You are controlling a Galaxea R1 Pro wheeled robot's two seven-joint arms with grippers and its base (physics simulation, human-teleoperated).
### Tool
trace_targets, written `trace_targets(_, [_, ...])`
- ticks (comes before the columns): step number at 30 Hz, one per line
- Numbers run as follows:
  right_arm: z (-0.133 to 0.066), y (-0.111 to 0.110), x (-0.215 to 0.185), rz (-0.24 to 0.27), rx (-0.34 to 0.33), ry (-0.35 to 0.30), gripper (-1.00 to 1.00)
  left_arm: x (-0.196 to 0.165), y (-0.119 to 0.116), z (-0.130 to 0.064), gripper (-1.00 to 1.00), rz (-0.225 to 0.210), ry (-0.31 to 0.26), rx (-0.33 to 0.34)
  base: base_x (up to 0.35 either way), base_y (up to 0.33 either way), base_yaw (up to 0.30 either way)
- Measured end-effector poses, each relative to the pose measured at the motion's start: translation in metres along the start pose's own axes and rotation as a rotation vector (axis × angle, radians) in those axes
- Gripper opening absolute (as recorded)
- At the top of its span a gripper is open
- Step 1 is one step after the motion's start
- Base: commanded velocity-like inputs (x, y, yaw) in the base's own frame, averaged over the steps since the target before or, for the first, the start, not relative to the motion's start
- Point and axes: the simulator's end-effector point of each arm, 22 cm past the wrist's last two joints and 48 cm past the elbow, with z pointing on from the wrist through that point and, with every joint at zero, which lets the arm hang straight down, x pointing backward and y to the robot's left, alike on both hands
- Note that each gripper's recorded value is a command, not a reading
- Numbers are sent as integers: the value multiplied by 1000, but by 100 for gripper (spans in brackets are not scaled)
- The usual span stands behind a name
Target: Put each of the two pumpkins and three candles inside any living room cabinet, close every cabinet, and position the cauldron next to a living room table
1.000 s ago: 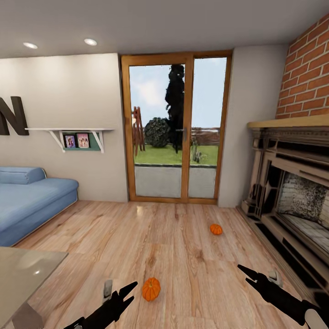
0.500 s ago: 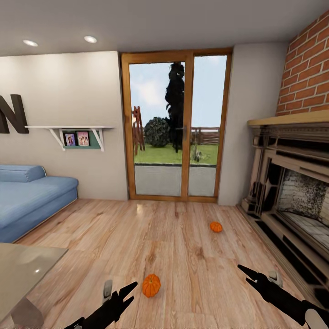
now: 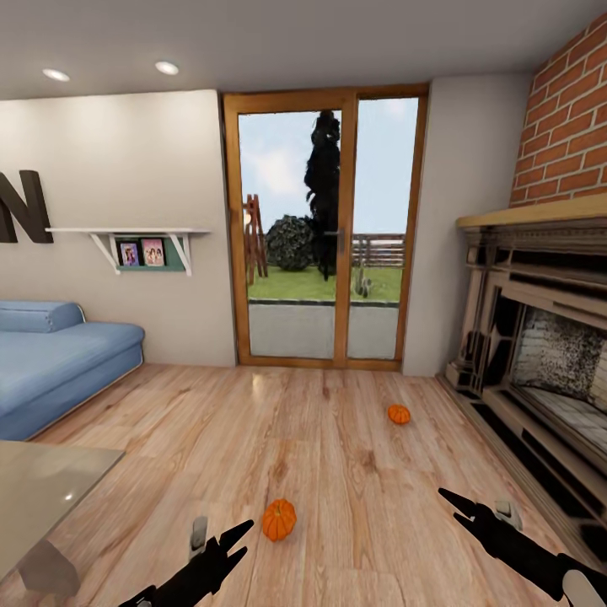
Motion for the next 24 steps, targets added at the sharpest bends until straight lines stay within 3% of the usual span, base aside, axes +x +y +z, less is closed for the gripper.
trace_targets(24, [0,-43,32,-1,0,0,100,22,49,-4,100,0,0,-1,0,0,0])
